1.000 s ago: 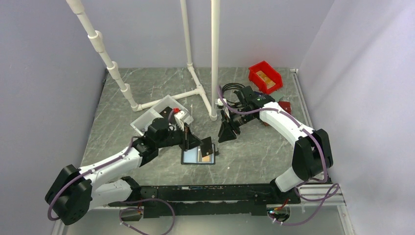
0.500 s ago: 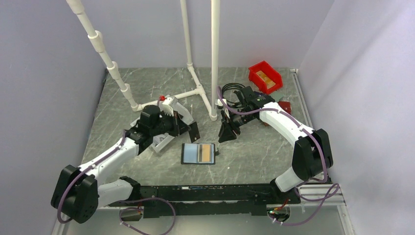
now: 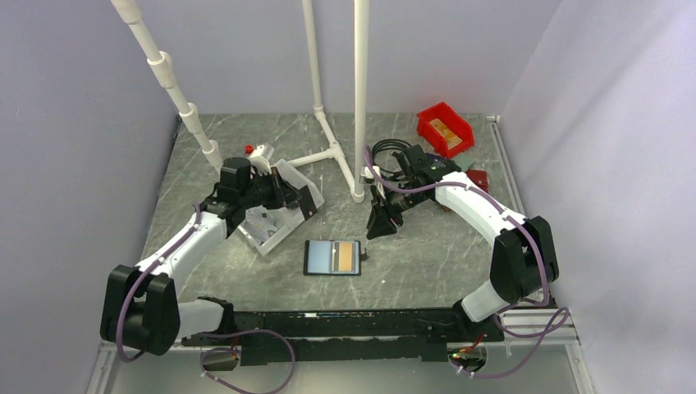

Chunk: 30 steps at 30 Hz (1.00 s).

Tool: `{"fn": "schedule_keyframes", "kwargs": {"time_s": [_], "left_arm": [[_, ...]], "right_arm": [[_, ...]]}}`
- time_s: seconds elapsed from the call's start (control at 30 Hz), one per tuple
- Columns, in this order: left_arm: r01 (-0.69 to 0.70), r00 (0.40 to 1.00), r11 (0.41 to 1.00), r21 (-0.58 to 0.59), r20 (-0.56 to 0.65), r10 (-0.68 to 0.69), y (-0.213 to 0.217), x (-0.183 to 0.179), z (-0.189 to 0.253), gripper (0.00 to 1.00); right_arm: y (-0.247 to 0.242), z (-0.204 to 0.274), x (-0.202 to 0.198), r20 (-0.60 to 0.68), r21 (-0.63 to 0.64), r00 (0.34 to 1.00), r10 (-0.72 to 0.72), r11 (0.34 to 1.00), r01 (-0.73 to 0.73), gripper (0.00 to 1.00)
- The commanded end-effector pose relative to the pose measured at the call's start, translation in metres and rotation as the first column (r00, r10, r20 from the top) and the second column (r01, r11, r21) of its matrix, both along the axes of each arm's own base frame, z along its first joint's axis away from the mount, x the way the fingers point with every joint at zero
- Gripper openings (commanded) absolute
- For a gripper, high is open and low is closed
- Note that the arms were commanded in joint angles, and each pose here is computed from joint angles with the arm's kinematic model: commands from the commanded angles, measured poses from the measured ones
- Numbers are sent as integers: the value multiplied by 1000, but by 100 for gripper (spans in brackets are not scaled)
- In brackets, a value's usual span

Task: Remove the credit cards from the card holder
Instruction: Place the credit card in the storage box.

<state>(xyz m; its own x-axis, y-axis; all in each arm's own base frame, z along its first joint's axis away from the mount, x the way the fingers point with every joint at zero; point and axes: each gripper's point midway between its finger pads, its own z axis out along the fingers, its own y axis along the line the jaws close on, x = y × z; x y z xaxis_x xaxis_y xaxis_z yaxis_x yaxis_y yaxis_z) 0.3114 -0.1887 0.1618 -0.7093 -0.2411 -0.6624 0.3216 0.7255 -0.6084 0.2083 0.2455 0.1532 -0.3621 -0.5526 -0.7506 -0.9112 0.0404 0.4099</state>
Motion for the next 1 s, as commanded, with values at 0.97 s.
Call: {"fn": "schedule_keyframes", "kwargs": {"time_s": [0.97], "left_arm": [[-187,966,982,16,-182,186,57,111,-27,30]], "right_arm": [[-1,11,5,73,22,997,-9,1000,7,43]]}}
